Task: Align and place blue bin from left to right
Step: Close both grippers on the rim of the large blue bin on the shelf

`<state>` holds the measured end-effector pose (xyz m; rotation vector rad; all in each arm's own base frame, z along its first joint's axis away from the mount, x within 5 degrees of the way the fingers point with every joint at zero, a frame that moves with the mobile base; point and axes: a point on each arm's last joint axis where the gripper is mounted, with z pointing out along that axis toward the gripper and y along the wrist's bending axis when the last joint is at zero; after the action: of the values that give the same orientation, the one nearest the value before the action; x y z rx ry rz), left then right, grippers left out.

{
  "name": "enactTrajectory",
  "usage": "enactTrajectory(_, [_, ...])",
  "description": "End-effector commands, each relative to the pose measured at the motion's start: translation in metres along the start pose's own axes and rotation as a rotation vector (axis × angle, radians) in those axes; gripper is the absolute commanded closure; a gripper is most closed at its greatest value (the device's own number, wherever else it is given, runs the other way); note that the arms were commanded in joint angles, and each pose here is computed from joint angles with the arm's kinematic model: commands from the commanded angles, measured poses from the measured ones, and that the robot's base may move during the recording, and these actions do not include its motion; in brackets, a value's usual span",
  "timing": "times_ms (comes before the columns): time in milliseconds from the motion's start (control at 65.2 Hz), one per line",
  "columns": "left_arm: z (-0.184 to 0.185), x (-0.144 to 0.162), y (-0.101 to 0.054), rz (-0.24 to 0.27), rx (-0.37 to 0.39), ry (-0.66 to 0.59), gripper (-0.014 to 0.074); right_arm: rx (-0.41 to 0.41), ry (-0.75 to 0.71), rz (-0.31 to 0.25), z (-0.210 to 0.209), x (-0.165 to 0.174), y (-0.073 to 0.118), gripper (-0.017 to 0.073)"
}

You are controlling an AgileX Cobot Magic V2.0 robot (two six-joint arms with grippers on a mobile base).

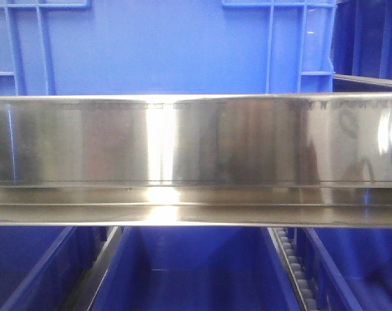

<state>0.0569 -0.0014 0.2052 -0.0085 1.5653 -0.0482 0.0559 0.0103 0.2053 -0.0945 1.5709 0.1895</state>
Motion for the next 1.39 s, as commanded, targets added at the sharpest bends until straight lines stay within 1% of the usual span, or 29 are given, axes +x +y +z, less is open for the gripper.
enactTrajectory(0, [0.0,-0.002,0.0,-0.005,0.007,-0.021,0.0704,0.004,-0.029,-0.007,0.0,-0.003,0.0,0.0721])
enactTrajectory(383, [0.0,-0.003,-0.001,-0.005,0.008,-0.03,0.0704,0.004,-0.029,-0.007,0.0,-0.003,0.0,0.0721])
enactTrajectory(536, [-0.001,-0.011,-0.001,-0.006,0.013,-0.118,0.0704,0.004,-0.029,-0.007,0.0,-0.003,0.0,0.0721])
enactTrajectory(920, [-0.003,-0.021,-0.002,-0.006,0.02,-0.229,0.0704,0.005,-0.045,-0.007,0.0,-0.004,0.0,0.0721])
enactTrajectory(1012, [-0.003,-0.024,-0.002,-0.006,0.021,-0.258,0.0704,0.004,-0.078,-0.007,-0.001,-0.007,0.0,0.0721])
enactTrajectory(1073, [-0.003,-0.024,-0.002,-0.006,0.021,-0.257,0.0704,0.003,-0.132,-0.007,-0.001,-0.012,0.0,0.0721])
enactTrajectory(1180, [-0.008,-0.043,-0.002,-0.006,0.022,-0.298,0.0704,0.0,-0.241,-0.002,-0.003,-0.022,0.0,0.0721])
enactTrajectory(1257, [-0.014,-0.065,-0.003,-0.006,0.022,-0.325,0.0704,0.0,-0.251,0.059,-0.003,-0.023,0.0,0.0721])
enactTrajectory(1272, [-0.015,-0.07,-0.003,-0.006,0.022,-0.328,0.0704,-0.002,-0.257,0.073,-0.004,-0.028,0.0,0.0721])
enactTrajectory(1303, [-0.02,-0.081,-0.003,-0.001,0.021,-0.338,0.0701,-0.006,-0.253,0.084,-0.006,-0.037,0.001,0.0721])
enactTrajectory(1379, [-0.03,-0.108,-0.004,0.001,0.017,-0.327,0.0664,-0.019,-0.231,0.083,-0.014,-0.063,0.004,0.0721])
